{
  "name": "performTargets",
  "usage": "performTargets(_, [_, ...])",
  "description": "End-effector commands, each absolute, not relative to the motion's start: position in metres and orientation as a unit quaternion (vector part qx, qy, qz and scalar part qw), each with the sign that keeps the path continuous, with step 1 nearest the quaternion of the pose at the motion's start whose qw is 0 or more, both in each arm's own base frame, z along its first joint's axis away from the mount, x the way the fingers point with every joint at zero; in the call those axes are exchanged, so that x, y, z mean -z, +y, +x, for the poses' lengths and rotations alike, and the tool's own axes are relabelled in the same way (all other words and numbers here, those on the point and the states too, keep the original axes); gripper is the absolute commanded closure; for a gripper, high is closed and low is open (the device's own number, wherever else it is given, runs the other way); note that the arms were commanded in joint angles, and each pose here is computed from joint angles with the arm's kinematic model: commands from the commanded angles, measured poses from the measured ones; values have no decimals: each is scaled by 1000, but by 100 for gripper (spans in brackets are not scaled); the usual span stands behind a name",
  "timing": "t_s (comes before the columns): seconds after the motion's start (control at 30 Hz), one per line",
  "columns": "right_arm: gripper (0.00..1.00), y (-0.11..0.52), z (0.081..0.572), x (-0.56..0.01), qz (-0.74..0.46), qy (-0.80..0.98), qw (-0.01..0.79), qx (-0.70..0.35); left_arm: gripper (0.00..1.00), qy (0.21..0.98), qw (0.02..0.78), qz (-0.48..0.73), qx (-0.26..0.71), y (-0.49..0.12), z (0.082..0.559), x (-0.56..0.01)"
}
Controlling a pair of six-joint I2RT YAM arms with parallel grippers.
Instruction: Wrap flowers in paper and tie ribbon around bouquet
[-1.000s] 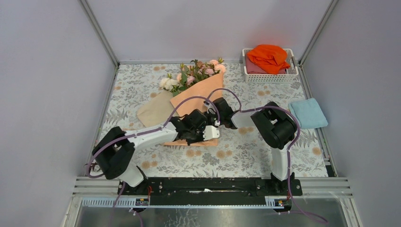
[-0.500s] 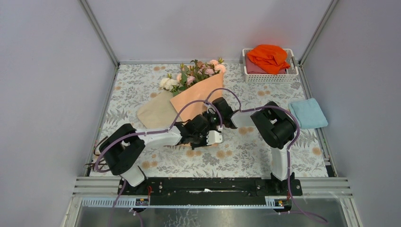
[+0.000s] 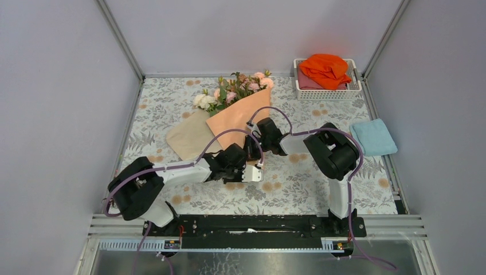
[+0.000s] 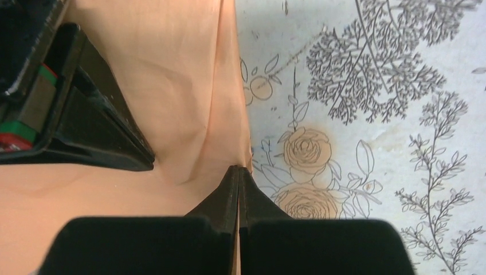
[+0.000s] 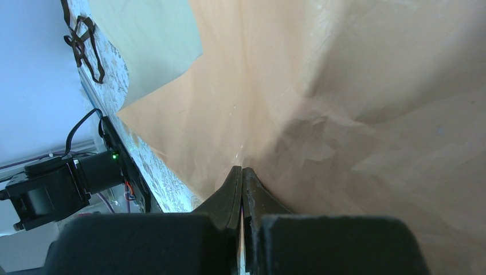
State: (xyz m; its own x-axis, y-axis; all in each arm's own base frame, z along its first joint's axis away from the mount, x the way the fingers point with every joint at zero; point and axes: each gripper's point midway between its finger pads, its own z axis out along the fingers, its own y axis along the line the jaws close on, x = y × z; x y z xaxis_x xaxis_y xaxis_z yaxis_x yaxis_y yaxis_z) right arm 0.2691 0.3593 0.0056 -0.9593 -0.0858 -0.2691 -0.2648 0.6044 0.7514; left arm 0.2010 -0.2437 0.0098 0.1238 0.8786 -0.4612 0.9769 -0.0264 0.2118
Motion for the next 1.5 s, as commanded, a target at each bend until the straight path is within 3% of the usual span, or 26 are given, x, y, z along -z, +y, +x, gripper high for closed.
performTargets(0.0, [100, 312, 261, 63, -81, 946, 88, -303, 100, 676, 99, 729, 53, -167, 161, 28])
performTargets(0.4, [100, 309, 260, 64, -83, 947, 89, -298, 100, 653, 10, 757, 17, -102, 131, 27])
performTargets(0.67, [100, 310, 261, 63, -83, 946, 91, -299, 100, 681, -21, 732, 9, -79, 130, 35])
performTargets(1.1, [100, 308, 260, 64, -86, 948, 91, -294, 100, 682, -13, 731, -12, -57, 132, 17])
performTargets(1.23, [100, 308, 259, 65, -87, 947, 89, -295, 100, 763, 55, 644, -7, -57, 169, 0])
performTargets(1.27, [100, 308, 259, 66, -87, 947, 89, -296, 98, 797, 87, 597, 5, -59, 187, -10])
performTargets(1.33, [100, 309, 259, 67, -86, 947, 89, -298, 77, 866, 167, 471, 35, -61, 231, -37])
performTargets(1.4, [100, 309, 259, 68, -84, 946, 89, -300, 40, 912, 246, 321, 64, -52, 275, -68])
performTargets(1.43, [100, 310, 259, 68, -84, 946, 89, -301, 27, 929, 269, 242, 75, -42, 289, -76])
performTargets(1.47, [100, 311, 260, 68, -85, 945, 89, -303, 21, 942, 279, 161, 89, -34, 299, -79])
